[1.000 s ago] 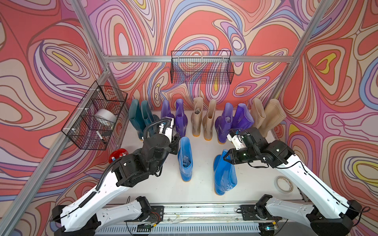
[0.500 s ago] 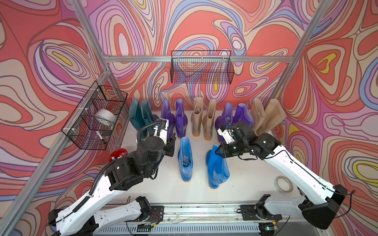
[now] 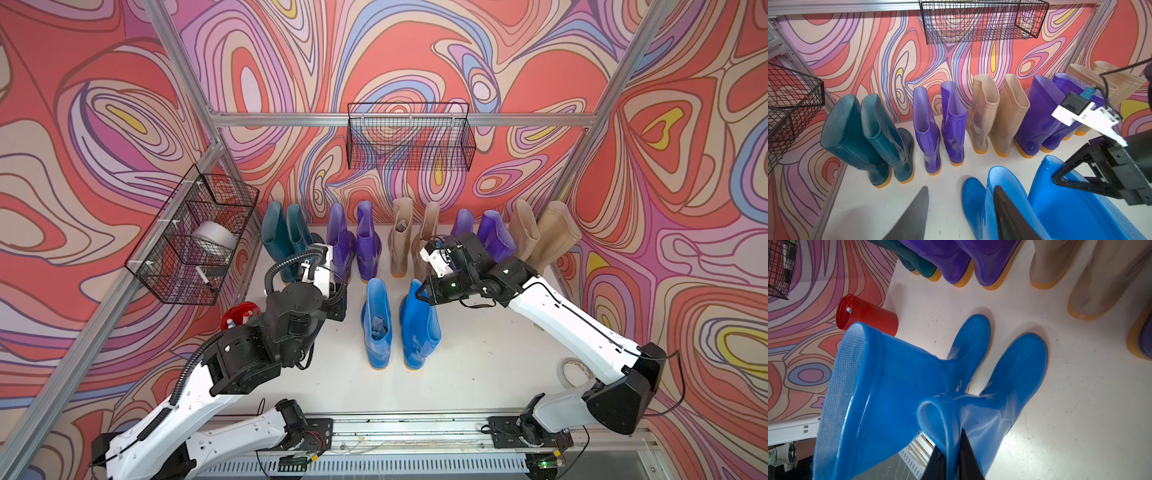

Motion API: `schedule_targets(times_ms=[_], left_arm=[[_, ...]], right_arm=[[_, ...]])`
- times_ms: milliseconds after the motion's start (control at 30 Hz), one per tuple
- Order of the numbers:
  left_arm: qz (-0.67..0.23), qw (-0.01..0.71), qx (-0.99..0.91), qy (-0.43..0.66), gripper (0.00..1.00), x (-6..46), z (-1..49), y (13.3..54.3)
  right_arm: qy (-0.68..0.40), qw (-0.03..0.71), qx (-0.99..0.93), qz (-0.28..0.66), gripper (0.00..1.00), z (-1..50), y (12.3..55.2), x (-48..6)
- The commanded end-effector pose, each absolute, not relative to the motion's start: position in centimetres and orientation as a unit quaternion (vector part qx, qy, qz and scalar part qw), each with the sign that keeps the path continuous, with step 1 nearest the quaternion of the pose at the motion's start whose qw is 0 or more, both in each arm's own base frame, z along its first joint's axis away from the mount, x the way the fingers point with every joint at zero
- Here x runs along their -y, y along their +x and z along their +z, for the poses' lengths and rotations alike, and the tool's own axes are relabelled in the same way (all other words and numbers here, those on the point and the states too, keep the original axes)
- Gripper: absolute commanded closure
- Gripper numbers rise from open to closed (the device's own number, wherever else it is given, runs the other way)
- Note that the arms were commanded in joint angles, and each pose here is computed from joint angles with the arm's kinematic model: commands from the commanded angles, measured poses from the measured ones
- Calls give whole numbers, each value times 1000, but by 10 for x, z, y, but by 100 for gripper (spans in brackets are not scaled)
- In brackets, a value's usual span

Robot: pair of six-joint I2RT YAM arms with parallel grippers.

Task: Match and arrange rain boots in pairs
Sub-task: Pair a pair of rain boots at the center of the board.

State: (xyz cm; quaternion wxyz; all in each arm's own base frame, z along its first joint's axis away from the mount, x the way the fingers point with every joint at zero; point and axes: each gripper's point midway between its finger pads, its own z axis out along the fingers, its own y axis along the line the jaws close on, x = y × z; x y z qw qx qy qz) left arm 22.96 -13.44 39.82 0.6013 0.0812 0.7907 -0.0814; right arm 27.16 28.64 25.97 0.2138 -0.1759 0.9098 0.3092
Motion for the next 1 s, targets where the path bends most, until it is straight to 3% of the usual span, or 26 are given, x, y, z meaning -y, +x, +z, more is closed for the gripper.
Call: schedule_targets(times_ms=[0, 567, 633, 767, 967], left_arm=[[-56, 593, -799, 79, 48, 124, 388, 228], [-51, 596, -798, 77, 47, 123, 388, 229], [-53, 597, -797, 77, 47, 123, 389, 229], [-50, 597, -797, 77, 45, 122, 390, 229], [-46, 603, -793, 74, 38, 120, 396, 230]], right_arm=[[-201, 255, -879, 349, 87, 290, 281, -310], [-207, 249, -877, 354, 82, 287, 284, -320], [-204, 248, -878, 355, 77, 283, 284, -320], [-202, 267, -876, 348, 58, 291, 286, -315], [-211, 306, -866, 334, 44, 321, 290, -308]])
